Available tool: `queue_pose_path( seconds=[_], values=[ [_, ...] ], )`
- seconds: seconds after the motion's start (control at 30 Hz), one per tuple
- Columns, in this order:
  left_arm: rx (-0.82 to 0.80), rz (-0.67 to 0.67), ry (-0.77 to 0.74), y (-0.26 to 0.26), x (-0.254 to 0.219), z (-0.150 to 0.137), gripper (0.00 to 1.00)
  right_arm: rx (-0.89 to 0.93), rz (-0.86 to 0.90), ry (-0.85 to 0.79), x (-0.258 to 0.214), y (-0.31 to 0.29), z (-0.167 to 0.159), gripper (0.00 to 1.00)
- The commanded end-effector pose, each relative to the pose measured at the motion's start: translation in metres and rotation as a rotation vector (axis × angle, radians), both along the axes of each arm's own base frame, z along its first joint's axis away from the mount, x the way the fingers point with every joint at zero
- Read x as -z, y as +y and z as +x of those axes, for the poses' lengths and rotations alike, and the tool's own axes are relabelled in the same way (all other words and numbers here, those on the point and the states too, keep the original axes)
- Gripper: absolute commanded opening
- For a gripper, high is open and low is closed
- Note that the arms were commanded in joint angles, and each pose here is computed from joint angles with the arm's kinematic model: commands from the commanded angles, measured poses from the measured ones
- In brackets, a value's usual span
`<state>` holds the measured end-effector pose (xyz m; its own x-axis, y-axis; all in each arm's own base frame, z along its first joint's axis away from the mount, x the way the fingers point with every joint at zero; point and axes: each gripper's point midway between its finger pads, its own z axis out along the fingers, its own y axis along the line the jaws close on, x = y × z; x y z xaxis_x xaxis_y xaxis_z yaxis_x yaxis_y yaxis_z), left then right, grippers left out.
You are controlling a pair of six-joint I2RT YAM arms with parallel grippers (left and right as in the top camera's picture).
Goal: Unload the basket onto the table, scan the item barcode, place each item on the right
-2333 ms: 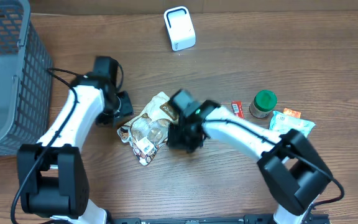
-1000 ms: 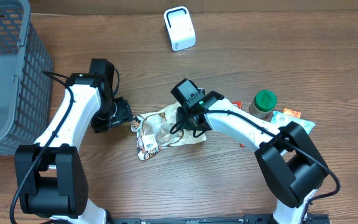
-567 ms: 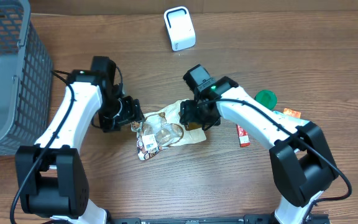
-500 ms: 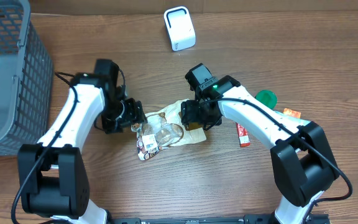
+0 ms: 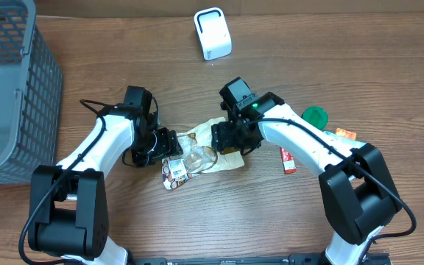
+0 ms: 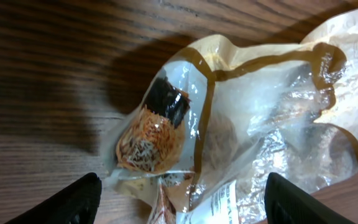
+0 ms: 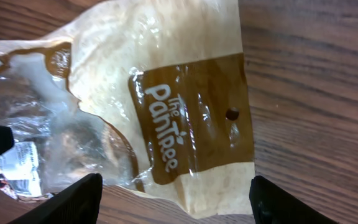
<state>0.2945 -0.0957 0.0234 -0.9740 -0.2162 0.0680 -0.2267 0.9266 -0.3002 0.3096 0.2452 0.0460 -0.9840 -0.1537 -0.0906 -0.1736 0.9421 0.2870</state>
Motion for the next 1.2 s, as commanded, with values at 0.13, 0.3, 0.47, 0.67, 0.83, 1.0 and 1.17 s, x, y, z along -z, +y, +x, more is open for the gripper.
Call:
queue_pose_path(
  seconds=[0.13, 0.3, 0.47, 0.67, 0.83, 1.0, 1.17],
  values=[
    [-0.018, -0.019, 0.0, -0.005, 0.012, -0.007, 0.75, -0.016, 0.026, -0.031, -0.011, 0.003, 0.001, 0.77],
    [-0.034, -0.021, -0.022, -0.006, 0.016, -0.004, 0.65, -0.016, 0.027, -0.033, -0.011, 0.003, 0.001, 0.77],
    [-0.022, -0.011, -0.024, -0.009, 0.018, -0.005, 0.63, -0.016, 0.026, -0.03, -0.011, 0.003, 0.001, 0.78],
    [0.012, -0.006, -0.042, -0.021, 0.027, -0.011, 0.62, -0.016, 0.024, -0.028, -0.01, 0.003, 0.0, 0.78],
    [0.006, 0.016, -0.044, -0.019, 0.029, -0.011, 0.47, -0.017, 0.016, -0.014, -0.008, 0.001, -0.002, 0.79],
    [0.001, 0.016, -0.046, -0.018, 0.029, -0.01, 0.3, -0.102, 0.043, -0.006, -0.009, 0.005, -0.009, 1.0],
    [0.015, -0.028, -0.053, -0.019, 0.025, -0.007, 0.25, -0.105, 0.068, 0.008, -0.011, 0.006, -0.01, 1.0]
  ],
)
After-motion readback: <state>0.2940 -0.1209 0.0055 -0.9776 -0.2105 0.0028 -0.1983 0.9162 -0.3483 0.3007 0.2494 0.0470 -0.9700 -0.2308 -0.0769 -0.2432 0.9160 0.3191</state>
